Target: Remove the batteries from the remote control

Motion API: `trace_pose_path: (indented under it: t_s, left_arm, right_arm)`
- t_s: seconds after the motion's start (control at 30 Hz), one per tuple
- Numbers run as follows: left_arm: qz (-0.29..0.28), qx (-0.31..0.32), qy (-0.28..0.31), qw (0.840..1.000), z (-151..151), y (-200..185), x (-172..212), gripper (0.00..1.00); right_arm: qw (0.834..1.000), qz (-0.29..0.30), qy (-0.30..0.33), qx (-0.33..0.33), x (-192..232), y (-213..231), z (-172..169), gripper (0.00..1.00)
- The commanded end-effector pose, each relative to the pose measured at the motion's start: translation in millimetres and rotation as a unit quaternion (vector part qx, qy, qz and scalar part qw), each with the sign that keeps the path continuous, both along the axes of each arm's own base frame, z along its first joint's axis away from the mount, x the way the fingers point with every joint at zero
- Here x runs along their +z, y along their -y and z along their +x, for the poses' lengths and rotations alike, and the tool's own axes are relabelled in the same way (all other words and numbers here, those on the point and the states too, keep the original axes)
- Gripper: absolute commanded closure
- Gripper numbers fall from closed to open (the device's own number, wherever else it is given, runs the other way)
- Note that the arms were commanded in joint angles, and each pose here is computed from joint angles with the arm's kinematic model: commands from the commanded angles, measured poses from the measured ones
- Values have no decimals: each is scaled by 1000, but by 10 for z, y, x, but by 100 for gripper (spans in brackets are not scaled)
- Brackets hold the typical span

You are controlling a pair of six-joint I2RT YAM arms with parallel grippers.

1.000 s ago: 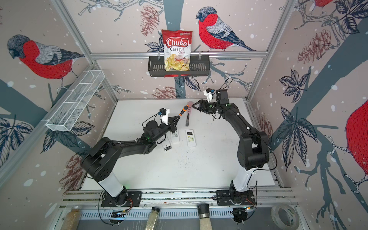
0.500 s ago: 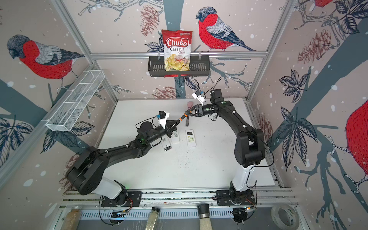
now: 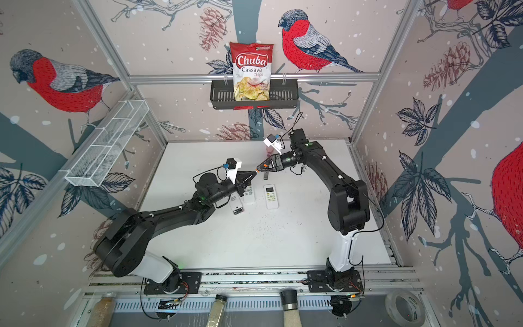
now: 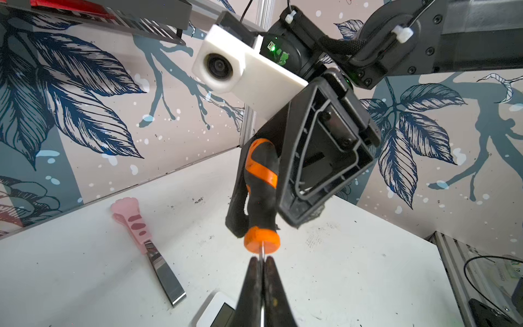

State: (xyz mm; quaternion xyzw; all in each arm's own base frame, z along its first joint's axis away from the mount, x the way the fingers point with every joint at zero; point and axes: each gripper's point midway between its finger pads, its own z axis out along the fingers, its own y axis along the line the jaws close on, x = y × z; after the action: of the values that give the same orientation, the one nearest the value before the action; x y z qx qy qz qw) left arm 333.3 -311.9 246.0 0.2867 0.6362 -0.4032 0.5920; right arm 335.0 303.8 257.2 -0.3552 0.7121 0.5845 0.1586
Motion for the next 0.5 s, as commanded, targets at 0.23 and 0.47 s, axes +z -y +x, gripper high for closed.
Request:
trace_pose_path:
  t_s: [0.23, 0.47]
  left_arm:
    - [-30, -8, 21, 999, -19, 15, 148, 100]
    - [-30, -8, 19, 999, -34, 3, 114, 100]
  right_arm:
    - [1000, 1, 5, 7, 14, -138, -48, 52]
    - [1000, 5, 4, 1, 26, -177, -3, 65]
